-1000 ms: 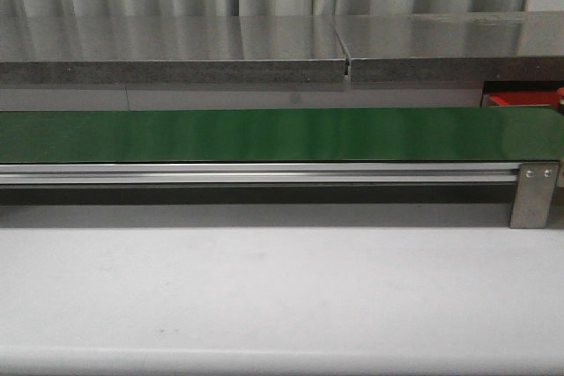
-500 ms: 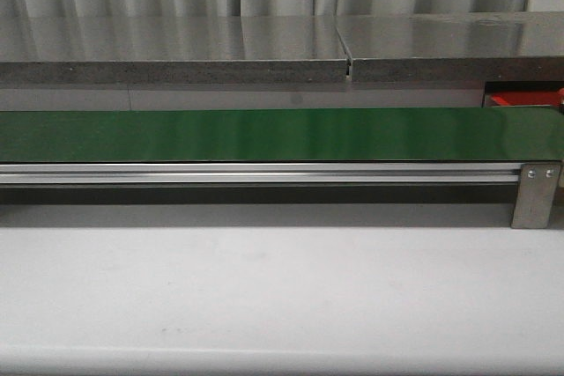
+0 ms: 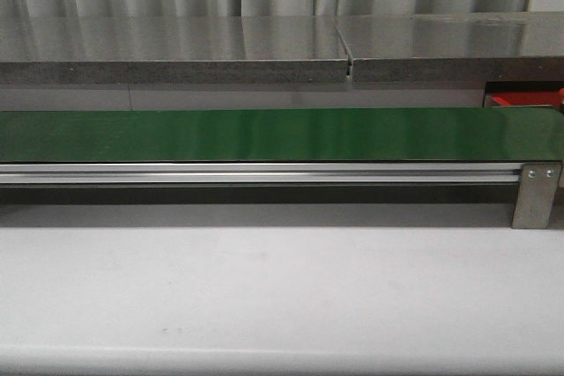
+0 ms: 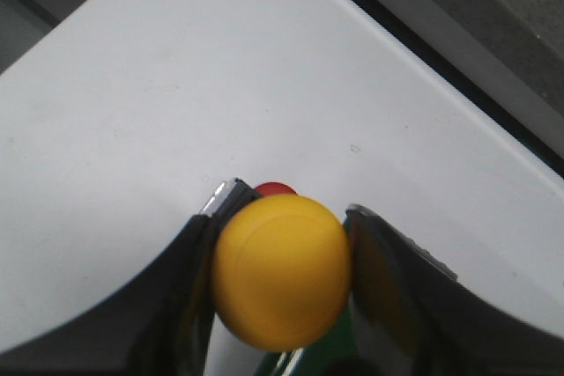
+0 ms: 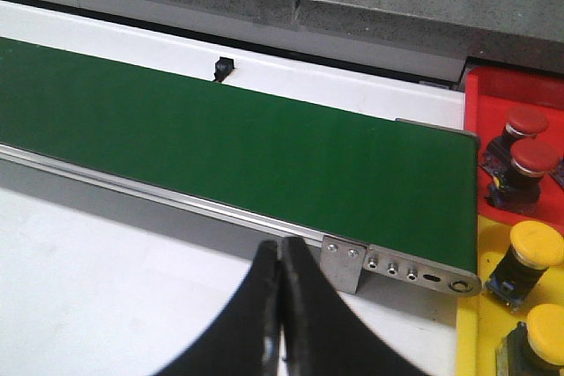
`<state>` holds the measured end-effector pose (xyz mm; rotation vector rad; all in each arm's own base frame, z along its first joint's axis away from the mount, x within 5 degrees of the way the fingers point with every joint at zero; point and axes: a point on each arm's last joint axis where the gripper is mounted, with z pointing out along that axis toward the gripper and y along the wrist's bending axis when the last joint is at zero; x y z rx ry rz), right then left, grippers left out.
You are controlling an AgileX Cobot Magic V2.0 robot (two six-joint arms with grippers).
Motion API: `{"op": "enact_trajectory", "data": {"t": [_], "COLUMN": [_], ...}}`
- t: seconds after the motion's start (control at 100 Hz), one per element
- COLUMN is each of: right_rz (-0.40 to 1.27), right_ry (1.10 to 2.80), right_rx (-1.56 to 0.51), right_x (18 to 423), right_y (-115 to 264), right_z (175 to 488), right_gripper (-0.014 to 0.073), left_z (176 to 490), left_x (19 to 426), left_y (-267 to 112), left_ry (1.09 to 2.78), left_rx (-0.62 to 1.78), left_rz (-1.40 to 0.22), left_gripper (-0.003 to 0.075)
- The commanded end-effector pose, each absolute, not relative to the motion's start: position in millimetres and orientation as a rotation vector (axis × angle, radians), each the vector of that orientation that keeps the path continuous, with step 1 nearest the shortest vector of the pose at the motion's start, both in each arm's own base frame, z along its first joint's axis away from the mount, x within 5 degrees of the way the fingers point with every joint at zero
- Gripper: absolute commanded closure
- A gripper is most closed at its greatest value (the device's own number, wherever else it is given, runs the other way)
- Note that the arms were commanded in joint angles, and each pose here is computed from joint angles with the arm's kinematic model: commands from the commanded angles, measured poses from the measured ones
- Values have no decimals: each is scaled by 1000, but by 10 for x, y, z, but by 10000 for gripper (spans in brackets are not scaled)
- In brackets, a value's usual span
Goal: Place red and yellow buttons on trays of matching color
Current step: 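Move the left gripper down onto a yellow button and grasp it, then set the yellow button on the belt start and open the left gripper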
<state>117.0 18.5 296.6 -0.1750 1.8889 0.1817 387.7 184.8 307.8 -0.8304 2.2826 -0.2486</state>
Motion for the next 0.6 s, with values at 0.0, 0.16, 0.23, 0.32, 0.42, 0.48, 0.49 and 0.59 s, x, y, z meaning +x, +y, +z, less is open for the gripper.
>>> {"op": "enact_trajectory", "data": {"t": [0.0,0.16,0.23,0.32,0.42,0.48,0.49,0.59], "right_rz": [154,154,154,154,154,154,154,154], "right_ry": [1819,1819,1819,1819,1819,1819,1819,1819], "right_rx": [-146,-146,-146,-146,-146,-146,-146,-146], "right_x": [1188,1188,1188,1188,1188,1188,1188,1188], "right_y": [157,157,157,157,157,157,157,157], "right_z": [3099,3099,3099,3099,3099,3099,3099,3099], "right_gripper": [670,670,670,670,670,670,670,670], "left_z": [3436,3249,3176,3108,3077,3050,3043,2948], "left_x": [3755,3742,3760,3773,3798,3817,3822,3860], "left_y": [1665,1403,1308,1214,1152,1121,1113,1059], "left_ry": [2164,2237,2259,2283,2292,2301,2305,2348], "left_rx": [-761,-692,-685,-677,-675,-676,-675,-673], "left_rz": [-241,-259,-288,-312,-342,-363,-366,-394], "left_gripper": [660,660,660,660,660,657,657,657]}}
